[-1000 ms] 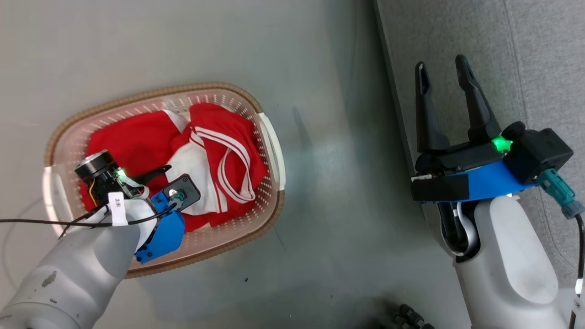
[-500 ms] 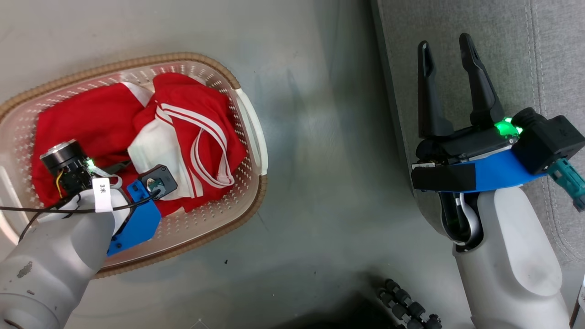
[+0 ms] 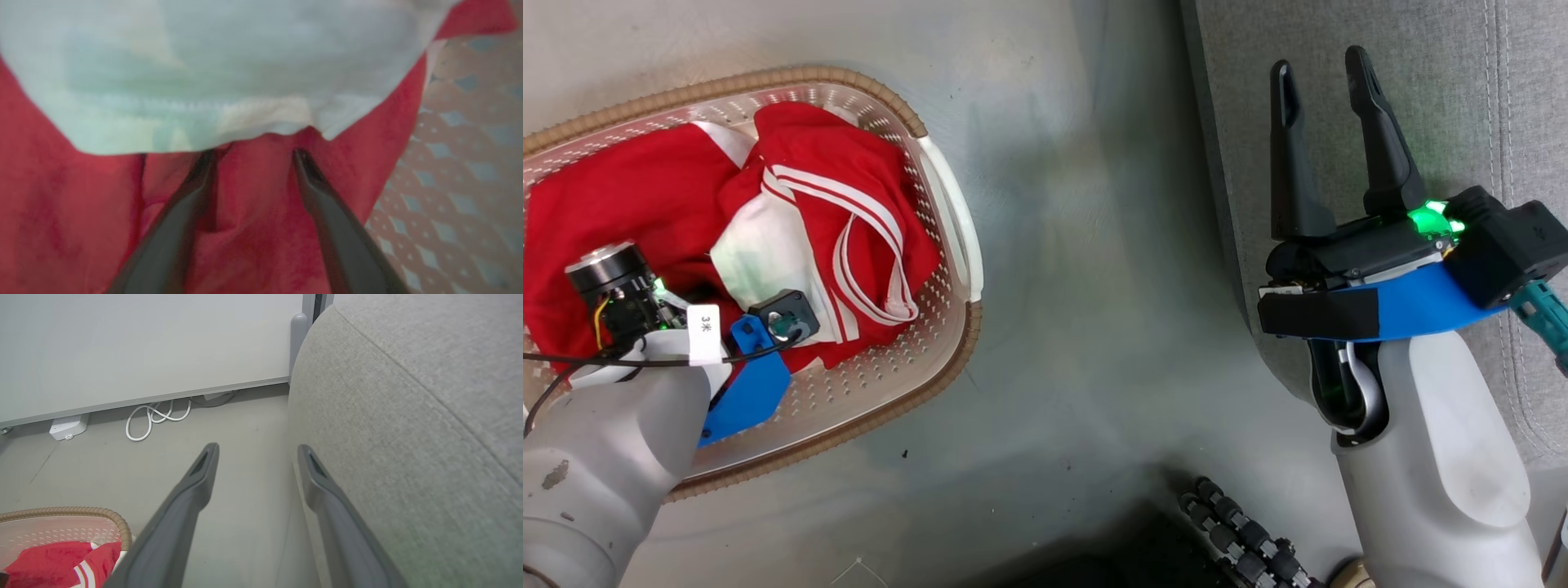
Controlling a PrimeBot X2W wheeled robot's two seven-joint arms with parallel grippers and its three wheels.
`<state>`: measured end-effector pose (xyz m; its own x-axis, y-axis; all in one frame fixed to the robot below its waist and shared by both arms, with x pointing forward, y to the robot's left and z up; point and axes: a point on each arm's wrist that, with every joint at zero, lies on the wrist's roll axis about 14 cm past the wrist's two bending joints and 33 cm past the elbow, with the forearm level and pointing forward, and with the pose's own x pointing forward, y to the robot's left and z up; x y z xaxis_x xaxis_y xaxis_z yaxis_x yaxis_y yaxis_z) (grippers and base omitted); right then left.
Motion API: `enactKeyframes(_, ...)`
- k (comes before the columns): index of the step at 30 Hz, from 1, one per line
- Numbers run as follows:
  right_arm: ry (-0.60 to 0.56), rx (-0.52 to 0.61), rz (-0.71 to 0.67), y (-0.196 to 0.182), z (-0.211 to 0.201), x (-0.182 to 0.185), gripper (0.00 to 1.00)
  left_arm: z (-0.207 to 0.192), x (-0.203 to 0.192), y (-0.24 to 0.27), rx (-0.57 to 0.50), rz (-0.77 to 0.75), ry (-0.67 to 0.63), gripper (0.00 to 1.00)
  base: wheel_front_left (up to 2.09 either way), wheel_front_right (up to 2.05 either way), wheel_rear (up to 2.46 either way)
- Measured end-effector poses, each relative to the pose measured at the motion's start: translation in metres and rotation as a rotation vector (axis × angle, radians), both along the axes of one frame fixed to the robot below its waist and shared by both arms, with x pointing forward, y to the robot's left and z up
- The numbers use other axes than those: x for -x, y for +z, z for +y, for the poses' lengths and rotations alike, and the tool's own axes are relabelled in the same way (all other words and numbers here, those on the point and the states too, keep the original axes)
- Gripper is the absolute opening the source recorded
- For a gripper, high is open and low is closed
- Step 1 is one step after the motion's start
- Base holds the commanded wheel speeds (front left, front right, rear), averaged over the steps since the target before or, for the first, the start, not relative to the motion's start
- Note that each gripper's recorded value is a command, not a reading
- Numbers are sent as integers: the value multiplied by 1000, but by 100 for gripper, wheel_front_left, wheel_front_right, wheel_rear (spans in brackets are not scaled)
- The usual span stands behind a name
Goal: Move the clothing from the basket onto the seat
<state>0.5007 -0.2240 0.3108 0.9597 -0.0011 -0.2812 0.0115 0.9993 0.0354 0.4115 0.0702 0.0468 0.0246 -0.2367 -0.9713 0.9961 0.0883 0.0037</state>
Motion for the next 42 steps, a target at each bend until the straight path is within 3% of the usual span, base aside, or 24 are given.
enactKeyframes(4, -6, 4, 4, -2, -3, 1, 100, 7, 2, -5, -41, 12, 11, 100, 0, 0, 0)
enactKeyframes(5, -7, 5, 5, -3, -3, 1, 100, 9, 2, -6, -46, 13, 12, 58, 0, 0, 0)
enactKeyframes(6, -8, 5, 6, -3, -3, 1, 100, 9, 2, -6, -49, 13, 11, 24, 0, 0, 0)
enactKeyframes(7, -9, 5, 6, -3, -4, 1, 100, 9, 2, -6, -49, 14, 11, 0, 0, 0, 0)
enactKeyframes(26, -7, 8, -40, 18, -3, -6, 100, -27, -8, 22, -7, -5, 52, 0, 0, 0, 0)
enactKeyframes(42, 34, 5, -127, 56, 15, -14, 100, -41, -10, 84, 155, -61, 139, 0, 0, 0, 0)
